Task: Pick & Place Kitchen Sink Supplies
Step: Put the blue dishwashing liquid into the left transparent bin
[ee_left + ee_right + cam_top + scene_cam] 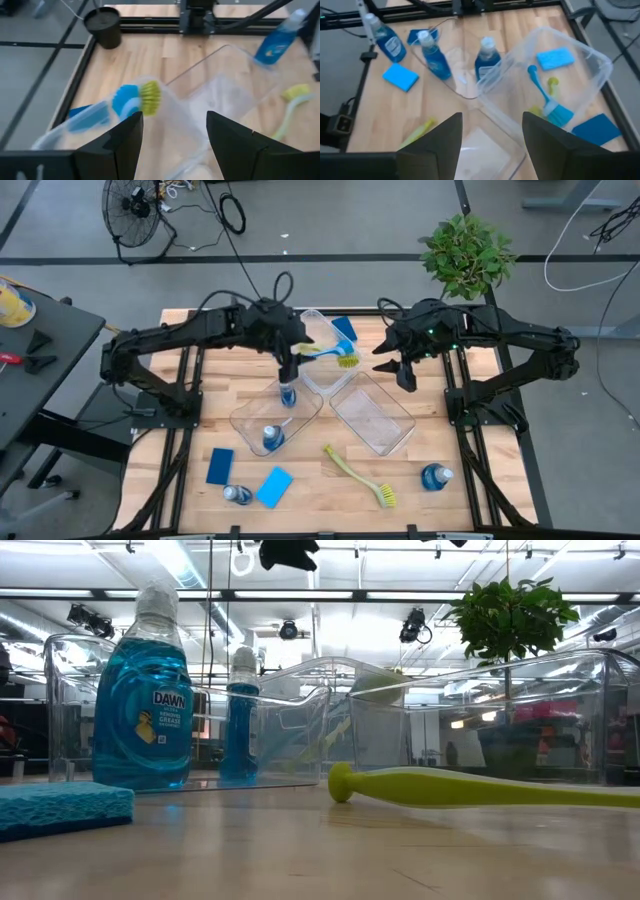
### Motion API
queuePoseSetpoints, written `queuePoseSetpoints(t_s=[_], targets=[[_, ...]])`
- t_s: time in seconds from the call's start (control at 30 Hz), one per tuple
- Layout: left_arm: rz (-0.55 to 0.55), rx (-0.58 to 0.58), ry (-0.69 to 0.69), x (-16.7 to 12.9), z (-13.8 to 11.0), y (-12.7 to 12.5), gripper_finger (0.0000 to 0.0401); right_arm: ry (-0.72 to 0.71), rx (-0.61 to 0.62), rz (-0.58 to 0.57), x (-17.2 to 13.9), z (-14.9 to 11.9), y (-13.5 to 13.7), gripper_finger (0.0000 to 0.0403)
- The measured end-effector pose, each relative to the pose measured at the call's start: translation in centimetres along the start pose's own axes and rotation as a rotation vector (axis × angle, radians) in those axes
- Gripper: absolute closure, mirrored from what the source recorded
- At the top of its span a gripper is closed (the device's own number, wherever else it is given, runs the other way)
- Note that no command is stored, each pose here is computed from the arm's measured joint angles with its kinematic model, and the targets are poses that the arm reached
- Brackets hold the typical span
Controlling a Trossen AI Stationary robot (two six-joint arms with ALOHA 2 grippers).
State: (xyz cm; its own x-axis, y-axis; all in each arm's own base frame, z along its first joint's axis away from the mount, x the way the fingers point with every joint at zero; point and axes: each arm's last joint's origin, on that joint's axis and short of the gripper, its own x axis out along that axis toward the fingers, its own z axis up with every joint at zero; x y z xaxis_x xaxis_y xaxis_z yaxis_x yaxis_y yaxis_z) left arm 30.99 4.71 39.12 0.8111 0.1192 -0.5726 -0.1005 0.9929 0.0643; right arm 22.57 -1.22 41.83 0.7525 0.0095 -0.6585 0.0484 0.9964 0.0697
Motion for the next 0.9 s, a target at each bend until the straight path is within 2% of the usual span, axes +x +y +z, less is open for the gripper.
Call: queuePoseSetpoints(t_s=[0.3, 0.57, 0.77, 0.9], targets=[[-0.102, 0.053, -0.023, -0.8, 0.3, -3.9, 0.0179, 0.003, -0.006, 0.042, 0.0, 0.0, 0.1, 0.0195], [-0.148, 0.081, -0.023, -1.0, 0.2, -5.7, 0.0179, 0.002, -0.043, 0.043, 0.0, 0.0, 0.1, 0.0195], [-0.167, 0.005, 0.019, -1.1, -0.1, -6.2, 0.0179, 0.002, -0.056, 0.043, 0.0, 0.0, 0.1, 0.0195], [-0.253, -0.029, 0.085, -1.2, -0.7, -7.1, 0.0179, 0.003, -0.056, 0.043, 0.0, 0.0, 0.1, 0.0195]])
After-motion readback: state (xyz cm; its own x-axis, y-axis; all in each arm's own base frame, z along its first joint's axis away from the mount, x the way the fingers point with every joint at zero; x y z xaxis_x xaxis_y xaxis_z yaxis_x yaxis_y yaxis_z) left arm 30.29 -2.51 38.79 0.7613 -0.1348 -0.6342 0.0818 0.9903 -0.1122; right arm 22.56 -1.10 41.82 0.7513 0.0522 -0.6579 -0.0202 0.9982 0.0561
